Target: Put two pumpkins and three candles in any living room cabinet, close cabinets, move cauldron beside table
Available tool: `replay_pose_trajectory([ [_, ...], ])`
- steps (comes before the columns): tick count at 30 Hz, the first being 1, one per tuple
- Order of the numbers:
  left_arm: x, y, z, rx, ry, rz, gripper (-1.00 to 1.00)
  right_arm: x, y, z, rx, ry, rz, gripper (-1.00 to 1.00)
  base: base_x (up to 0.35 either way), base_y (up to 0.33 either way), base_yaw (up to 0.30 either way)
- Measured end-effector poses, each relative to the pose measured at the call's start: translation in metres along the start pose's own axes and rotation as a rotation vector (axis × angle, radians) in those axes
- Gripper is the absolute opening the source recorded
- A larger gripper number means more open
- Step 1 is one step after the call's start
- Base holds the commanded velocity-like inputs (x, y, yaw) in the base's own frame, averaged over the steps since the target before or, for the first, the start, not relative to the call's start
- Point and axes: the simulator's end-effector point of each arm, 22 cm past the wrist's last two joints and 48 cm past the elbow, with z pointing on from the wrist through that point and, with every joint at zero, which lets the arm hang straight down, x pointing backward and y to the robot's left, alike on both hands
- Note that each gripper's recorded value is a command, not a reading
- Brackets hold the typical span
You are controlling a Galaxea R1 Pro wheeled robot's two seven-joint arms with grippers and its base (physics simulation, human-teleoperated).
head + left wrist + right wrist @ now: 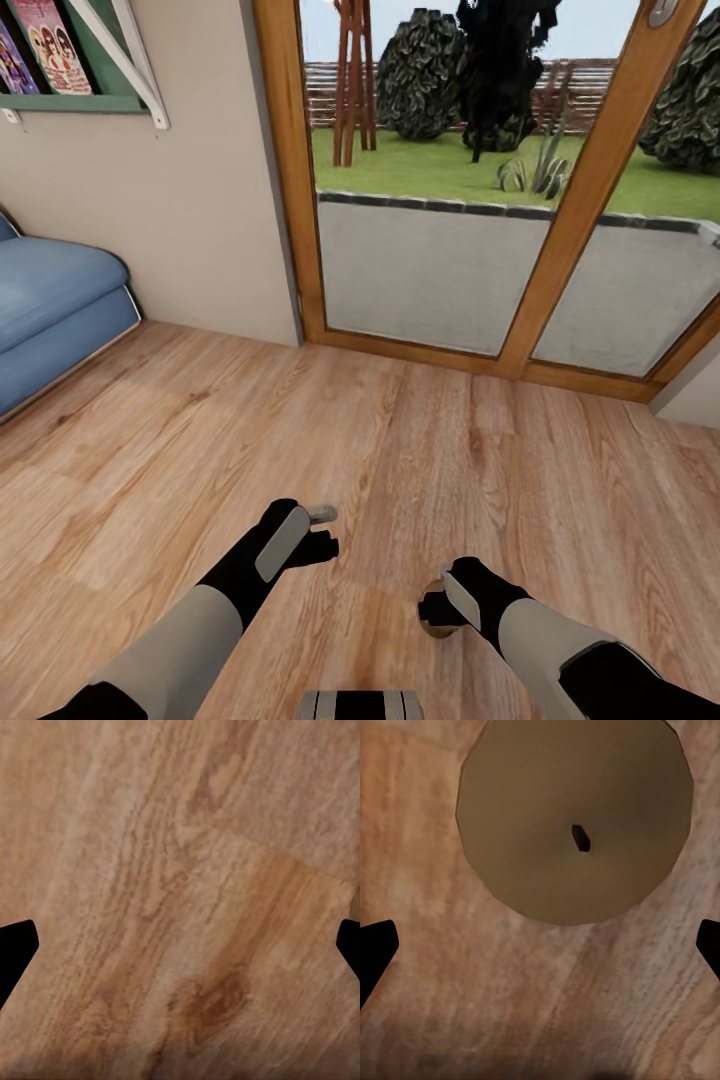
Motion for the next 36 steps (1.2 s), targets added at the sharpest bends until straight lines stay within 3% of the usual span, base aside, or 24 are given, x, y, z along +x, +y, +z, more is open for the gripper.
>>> replay_pose_trajectory([
  [23, 0.0, 0.0, 0.0, 0.0, 0.0, 0.0, 1.0, 0.0, 0.001, 0.0, -0.003, 0.0, 0.0, 1.0, 0.036, 0.0, 0.0],
  [31, 0.01, 0.003, 0.016, -0.004, 0.033, -0.002, 1.0, 0.011, 0.001, 0.014, -0.005, 0.032, 0.0, 1.0, 0.0, 0.0, 0.0],
  [36, 0.01, 0.003, 0.016, -0.004, 0.033, -0.002, 1.0, 0.011, 0.001, 0.014, -0.006, 0.032, 0.0, 1.0, 0.011, 0.0, 0.0],
])
